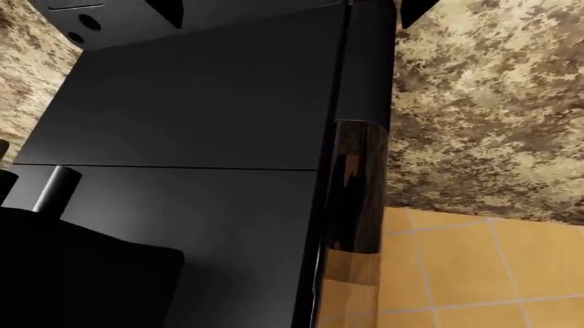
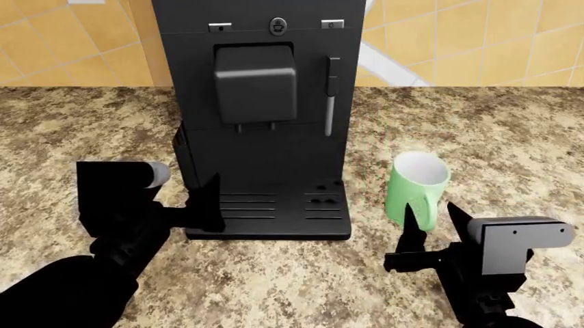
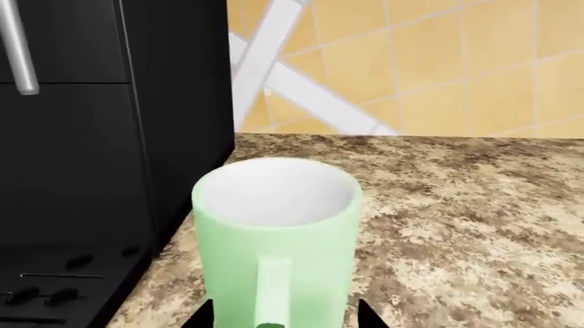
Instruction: Pick the mug from under the coffee machine dispenser and place it on the counter.
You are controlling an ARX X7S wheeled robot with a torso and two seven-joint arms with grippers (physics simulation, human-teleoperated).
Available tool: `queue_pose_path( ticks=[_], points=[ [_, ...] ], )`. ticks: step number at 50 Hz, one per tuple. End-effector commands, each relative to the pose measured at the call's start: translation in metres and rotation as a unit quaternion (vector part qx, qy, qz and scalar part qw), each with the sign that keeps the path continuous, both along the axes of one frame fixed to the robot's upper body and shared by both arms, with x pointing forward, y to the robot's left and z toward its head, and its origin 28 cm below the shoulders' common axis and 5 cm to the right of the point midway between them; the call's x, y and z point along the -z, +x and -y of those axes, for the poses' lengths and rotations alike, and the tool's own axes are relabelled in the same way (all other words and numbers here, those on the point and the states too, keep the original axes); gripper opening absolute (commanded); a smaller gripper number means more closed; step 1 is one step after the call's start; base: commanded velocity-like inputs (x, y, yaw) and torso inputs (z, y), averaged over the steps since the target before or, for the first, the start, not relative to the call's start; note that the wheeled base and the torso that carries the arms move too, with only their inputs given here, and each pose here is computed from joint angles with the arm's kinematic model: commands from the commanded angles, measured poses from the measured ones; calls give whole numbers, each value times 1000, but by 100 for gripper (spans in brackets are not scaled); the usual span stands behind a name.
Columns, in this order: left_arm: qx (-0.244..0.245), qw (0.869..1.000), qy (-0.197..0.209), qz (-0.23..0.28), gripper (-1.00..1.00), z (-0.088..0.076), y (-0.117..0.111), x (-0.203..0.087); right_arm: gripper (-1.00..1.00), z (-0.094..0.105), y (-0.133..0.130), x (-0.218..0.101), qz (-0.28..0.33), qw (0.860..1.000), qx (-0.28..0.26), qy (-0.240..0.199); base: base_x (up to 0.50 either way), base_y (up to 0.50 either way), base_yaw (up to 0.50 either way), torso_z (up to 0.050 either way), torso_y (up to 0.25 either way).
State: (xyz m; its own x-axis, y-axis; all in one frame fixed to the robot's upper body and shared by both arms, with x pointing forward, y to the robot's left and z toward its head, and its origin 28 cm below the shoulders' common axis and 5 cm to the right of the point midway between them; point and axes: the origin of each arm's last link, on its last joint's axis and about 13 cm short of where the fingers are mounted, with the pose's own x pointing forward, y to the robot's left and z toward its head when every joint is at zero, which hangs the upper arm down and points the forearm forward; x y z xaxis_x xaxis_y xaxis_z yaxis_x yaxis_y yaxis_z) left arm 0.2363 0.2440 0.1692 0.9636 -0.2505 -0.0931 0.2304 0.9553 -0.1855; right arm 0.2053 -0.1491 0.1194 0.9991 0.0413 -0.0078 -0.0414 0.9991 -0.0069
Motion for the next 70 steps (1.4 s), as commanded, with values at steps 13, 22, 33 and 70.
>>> queue_pose_path(
  ticks=[13, 22, 33, 70],
  points=[
    [9, 1000, -1, -4, 100, 3, 2, 3, 100, -4, -16, -8, 20, 1000, 3, 1, 0, 0, 0, 0, 0],
    [25, 1000, 0, 12, 100, 5, -4, 3, 100, -8, -30, -16, 44, 999, 2, 7, 0, 0, 0, 0, 0],
    [25, 999, -7, 46, 100, 7, -17, 1, 100, -11, -38, -29, 75, 997, 7, 8, 0, 0, 0, 0, 0],
    [80, 972, -12, 219, 100, 1, -75, -23, 100, -20, -70, -75, 213, 977, -10, -5, 0, 0, 0, 0, 0]
  ],
)
